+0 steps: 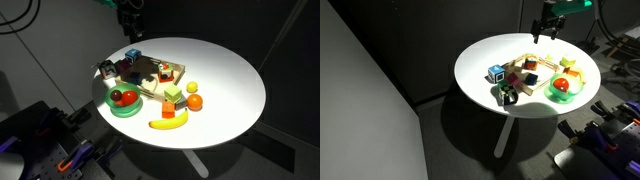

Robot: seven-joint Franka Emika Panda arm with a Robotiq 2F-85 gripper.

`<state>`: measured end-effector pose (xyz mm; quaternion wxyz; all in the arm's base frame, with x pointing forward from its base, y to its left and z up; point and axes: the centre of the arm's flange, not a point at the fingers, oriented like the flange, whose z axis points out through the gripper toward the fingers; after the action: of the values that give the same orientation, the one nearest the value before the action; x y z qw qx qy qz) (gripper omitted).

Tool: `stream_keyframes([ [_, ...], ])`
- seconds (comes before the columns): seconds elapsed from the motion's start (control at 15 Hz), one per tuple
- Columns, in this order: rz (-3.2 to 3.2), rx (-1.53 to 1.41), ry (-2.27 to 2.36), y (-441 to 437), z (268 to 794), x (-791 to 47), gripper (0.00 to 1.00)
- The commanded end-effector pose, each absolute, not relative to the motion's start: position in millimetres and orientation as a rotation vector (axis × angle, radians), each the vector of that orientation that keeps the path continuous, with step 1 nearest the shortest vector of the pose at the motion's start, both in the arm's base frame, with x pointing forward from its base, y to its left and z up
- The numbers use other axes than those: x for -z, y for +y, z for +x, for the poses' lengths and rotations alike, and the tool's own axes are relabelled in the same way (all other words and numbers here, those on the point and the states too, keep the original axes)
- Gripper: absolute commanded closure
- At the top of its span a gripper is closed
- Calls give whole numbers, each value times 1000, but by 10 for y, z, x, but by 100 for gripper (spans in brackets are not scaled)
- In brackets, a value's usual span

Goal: Shift the orange and white cube-shaped toy to the tray

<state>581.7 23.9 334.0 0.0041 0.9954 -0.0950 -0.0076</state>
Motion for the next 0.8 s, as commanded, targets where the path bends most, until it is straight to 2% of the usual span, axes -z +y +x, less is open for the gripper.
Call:
stream_keyframes([
  [0.0,3151,-51,-223,385,5615,-3562,0],
  [0.73,3126,62,-190,700,4999,-3846,0],
])
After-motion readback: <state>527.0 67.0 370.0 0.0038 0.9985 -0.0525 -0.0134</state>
